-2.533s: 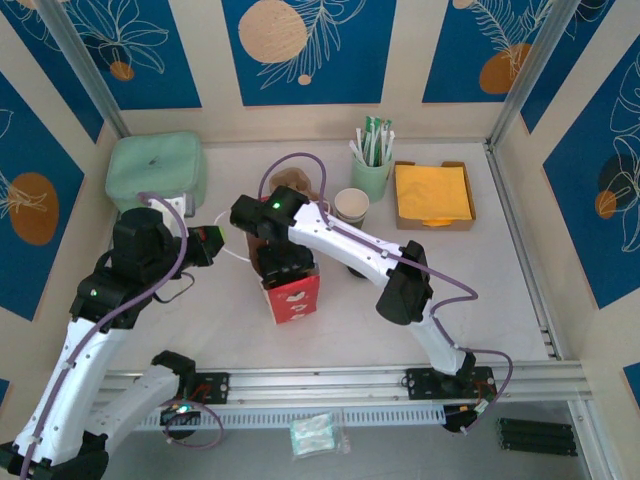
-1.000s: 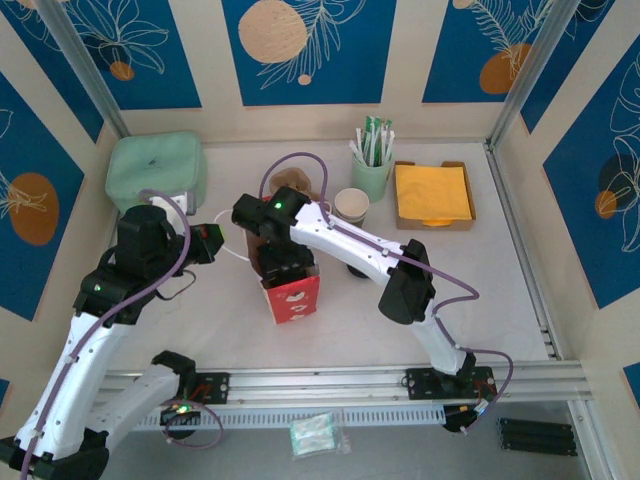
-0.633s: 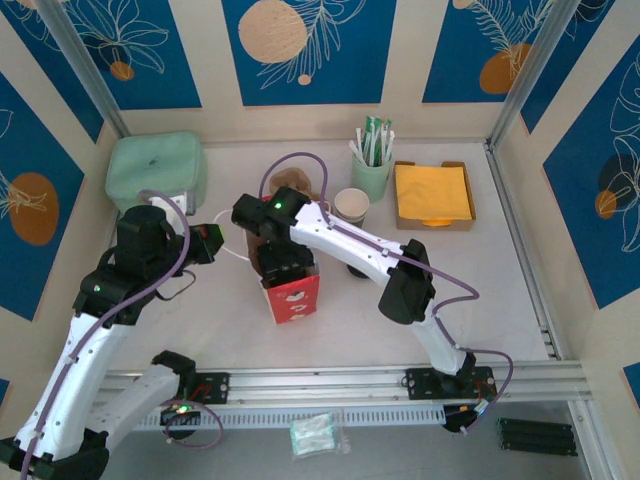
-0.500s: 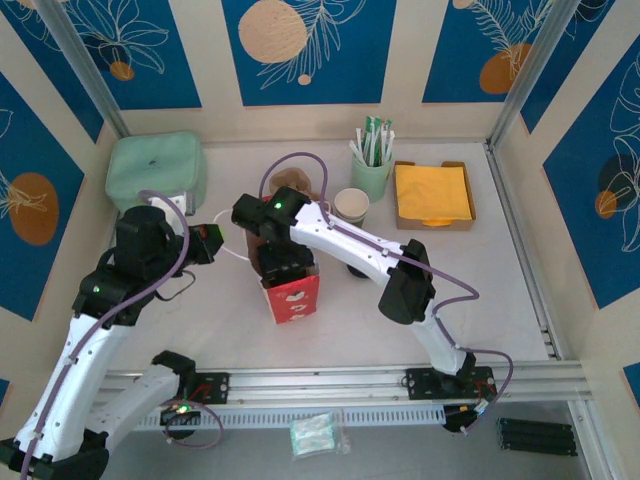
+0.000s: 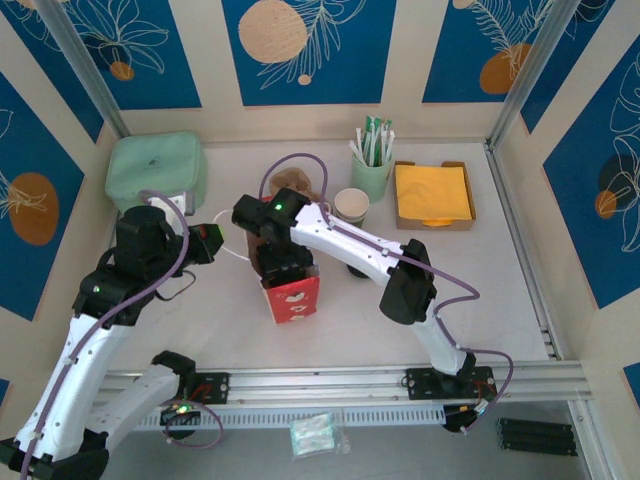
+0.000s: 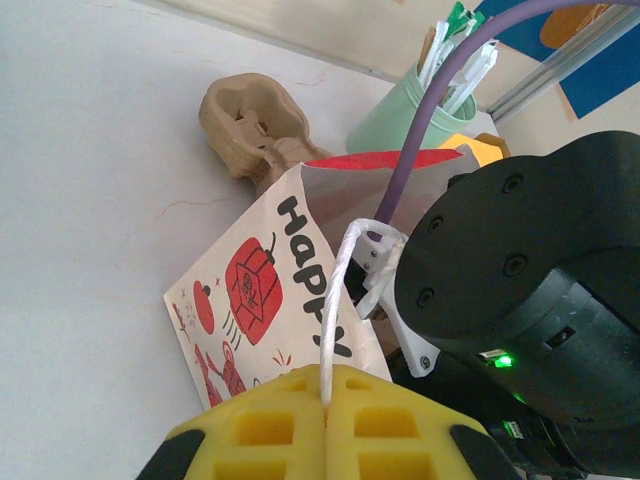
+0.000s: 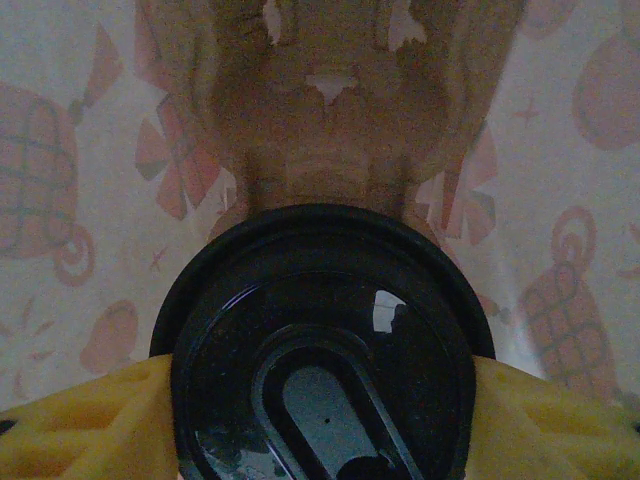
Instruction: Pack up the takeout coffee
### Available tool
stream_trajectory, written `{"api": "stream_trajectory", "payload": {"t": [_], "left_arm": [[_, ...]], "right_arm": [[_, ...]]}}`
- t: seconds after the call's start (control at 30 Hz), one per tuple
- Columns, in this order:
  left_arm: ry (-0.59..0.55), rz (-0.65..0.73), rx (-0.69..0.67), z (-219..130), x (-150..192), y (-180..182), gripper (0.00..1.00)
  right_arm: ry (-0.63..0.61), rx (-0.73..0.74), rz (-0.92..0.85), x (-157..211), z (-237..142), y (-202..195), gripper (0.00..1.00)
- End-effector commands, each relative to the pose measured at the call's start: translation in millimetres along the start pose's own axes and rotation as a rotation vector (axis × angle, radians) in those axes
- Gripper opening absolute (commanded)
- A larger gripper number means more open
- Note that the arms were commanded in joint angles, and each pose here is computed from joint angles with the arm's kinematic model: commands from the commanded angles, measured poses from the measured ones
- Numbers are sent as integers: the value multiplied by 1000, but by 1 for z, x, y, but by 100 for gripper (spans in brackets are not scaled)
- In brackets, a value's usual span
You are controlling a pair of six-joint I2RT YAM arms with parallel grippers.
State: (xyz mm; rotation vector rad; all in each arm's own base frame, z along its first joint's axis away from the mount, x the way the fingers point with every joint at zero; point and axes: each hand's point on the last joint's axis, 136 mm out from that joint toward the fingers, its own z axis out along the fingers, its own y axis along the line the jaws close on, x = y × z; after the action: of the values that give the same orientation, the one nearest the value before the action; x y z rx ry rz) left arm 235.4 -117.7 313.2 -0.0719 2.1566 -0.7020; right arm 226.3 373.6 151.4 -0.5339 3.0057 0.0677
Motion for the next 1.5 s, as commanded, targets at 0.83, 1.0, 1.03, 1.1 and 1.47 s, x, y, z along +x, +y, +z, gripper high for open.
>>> {"api": "stream_trajectory", "payload": {"t": [0.83,1.0,1.03,1.1,1.47], "left_arm": [[-34,-6,-6,-3,-7,1,0],[-36,-6,-6,-3,-7,1,0],[-34,-7,-6,-3,-7,1,0],[-35,-6,-6,-3,-7,1,0],[-38,-4,-6,-4,-8,1,0]], "right_arm": [[42,14,-11,12,7,0,71],[38,12,-13,11,5,0,74],[37,12,-14,12,4,1,74],[35,10,-13,11,3,1,75],[21,0,-21,10,-5,4,83]]}}
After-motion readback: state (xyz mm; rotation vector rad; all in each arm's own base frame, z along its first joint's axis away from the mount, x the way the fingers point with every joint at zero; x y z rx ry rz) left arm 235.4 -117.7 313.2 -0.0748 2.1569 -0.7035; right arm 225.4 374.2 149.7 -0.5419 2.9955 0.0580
